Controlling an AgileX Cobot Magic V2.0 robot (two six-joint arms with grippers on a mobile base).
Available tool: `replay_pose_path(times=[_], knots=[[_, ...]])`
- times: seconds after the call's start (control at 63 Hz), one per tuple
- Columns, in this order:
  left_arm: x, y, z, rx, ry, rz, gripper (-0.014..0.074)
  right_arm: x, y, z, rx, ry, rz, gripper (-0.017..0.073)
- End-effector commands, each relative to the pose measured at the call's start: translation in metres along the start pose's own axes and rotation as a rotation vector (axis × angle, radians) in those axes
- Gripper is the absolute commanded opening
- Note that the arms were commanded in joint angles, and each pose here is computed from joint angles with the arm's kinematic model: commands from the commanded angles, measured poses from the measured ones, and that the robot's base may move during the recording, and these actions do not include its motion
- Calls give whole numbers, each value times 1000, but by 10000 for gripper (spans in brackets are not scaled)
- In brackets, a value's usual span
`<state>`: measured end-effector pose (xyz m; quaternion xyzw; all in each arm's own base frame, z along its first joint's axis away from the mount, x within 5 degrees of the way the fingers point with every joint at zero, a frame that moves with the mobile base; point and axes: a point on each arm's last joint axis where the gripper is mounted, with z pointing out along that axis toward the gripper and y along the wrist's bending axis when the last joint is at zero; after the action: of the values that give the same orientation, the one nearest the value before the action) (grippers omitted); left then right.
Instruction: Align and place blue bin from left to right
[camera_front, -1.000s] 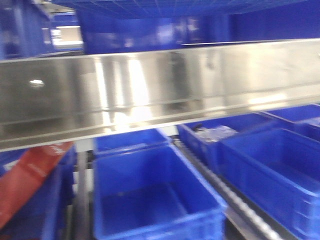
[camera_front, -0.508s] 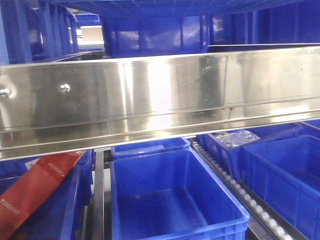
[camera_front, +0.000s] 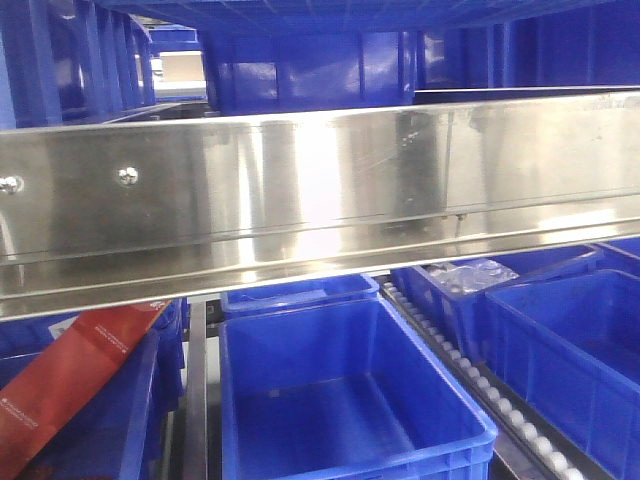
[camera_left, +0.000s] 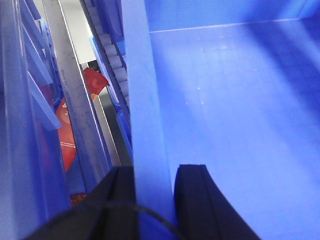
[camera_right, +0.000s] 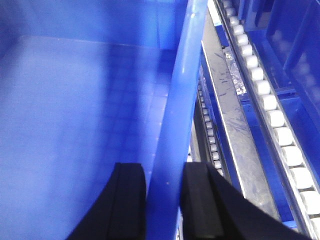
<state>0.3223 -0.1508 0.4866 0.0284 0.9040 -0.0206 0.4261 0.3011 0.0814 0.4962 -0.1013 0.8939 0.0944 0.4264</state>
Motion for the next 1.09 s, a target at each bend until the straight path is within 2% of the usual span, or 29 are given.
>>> replay_pose_path(times=[0.0,0.682,0.793,0.936,1.079], knots=[[-13,5,-16,7,-134,8,-16,-10,0,-18,6,-123,-39,-78],[-13,5,-16,7,-134,8,-16,-10,1,-18,-1,-122,-36,-78],[-12,3,-16,26,-126,1,-16,-13,1,-16,-1,-148,-36,-78],[-11,1,-14,49,-111,-92,-16,-18,-6,0,22,-165,-28,-78],[-7,-2,-8,60,-92,-121,-16,-23,-19,22,50,-186,-8,-78]])
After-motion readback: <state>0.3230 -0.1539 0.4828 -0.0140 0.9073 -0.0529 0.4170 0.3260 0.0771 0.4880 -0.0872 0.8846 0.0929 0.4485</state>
